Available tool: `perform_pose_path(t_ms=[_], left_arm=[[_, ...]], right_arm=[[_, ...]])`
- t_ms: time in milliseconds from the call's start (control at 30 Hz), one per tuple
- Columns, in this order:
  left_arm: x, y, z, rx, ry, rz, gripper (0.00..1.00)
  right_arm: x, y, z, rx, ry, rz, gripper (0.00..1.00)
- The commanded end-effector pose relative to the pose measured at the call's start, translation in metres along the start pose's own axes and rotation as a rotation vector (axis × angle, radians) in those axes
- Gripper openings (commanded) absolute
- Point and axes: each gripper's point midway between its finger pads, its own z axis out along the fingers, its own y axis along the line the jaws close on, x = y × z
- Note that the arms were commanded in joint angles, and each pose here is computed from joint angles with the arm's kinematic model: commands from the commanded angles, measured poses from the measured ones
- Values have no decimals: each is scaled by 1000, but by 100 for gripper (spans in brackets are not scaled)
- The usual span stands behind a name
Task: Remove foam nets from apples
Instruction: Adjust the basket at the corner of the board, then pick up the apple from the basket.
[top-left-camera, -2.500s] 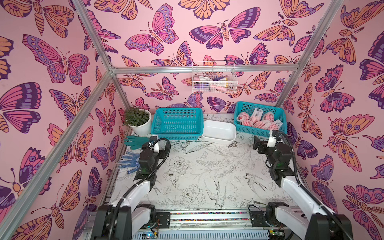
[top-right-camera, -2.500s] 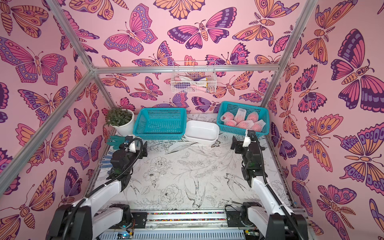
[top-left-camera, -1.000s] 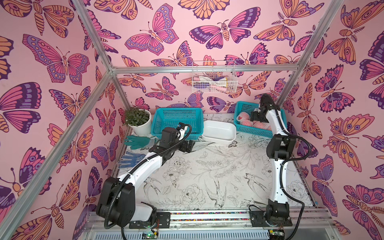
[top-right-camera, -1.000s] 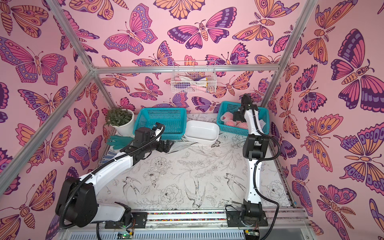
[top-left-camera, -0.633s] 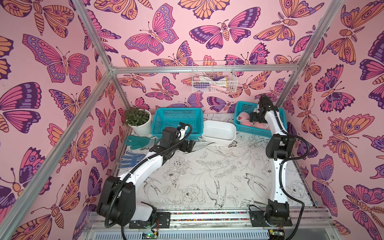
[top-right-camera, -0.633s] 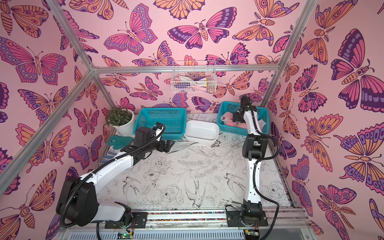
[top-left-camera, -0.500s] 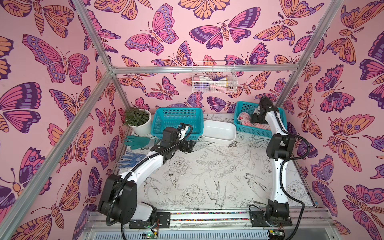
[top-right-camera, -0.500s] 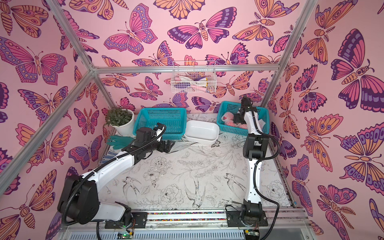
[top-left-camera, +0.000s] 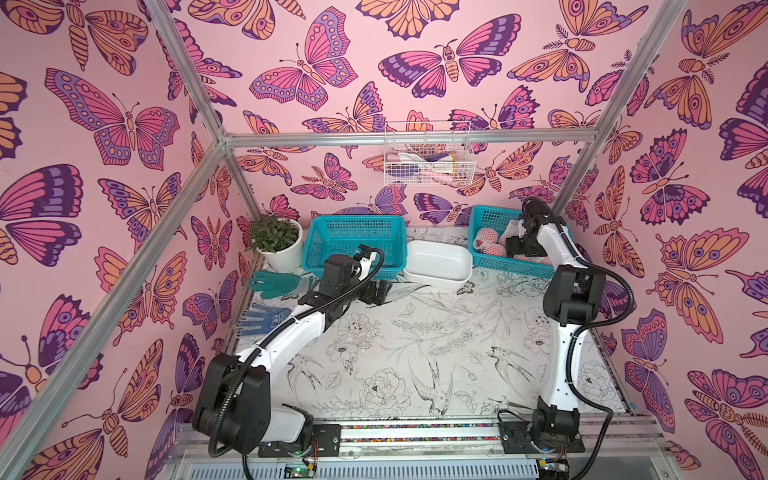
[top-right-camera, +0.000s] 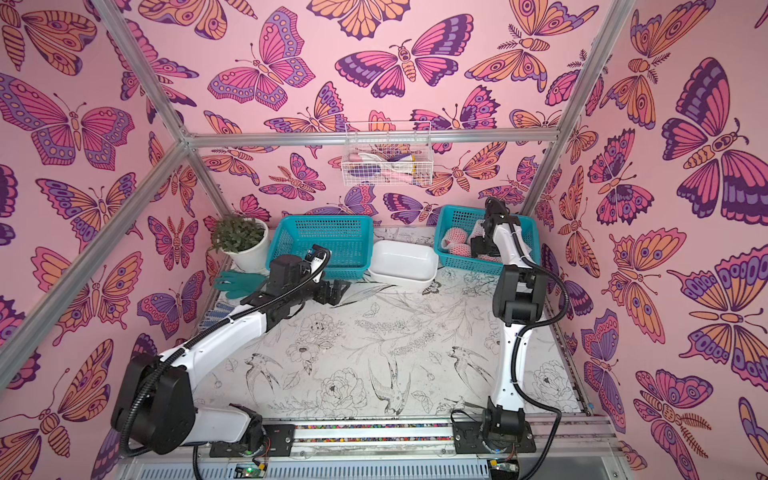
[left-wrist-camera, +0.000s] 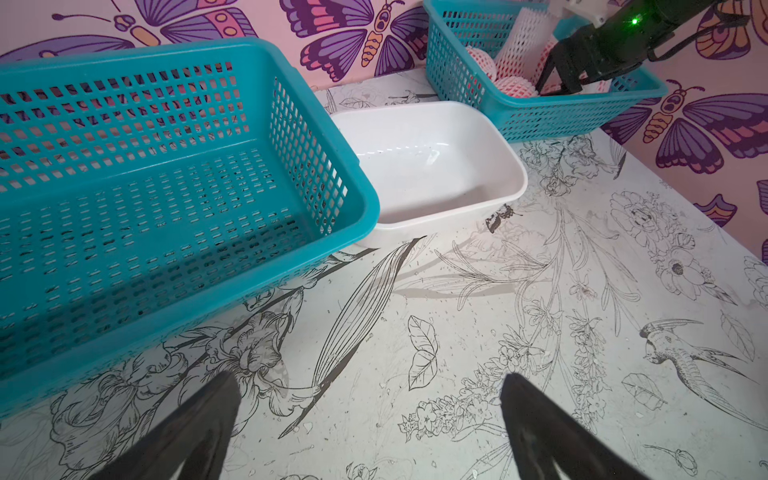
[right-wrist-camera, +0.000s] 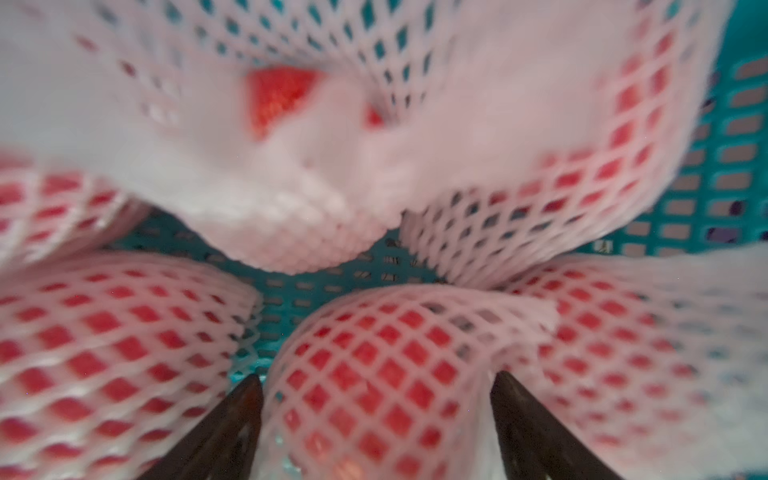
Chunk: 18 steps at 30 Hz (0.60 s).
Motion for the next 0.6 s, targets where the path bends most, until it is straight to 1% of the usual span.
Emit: perform_pose_path(t_ms=[0,100,333,567], left_arm=[[-1,-6,-3,21,-12,0,100],[-1,-6,-1,23,-8,-6,100],[-2,-7,7,39,4,-21,100],[-4,-9,13,45,13,-20,100]], right_arm=[[-31,-5,-21,-1,-111,17,90],[-46,-1,-15,-20,-153,30,91],[-65,10,13,-66,-206,68,93],[-57,19,38,-98,-155,74,95]])
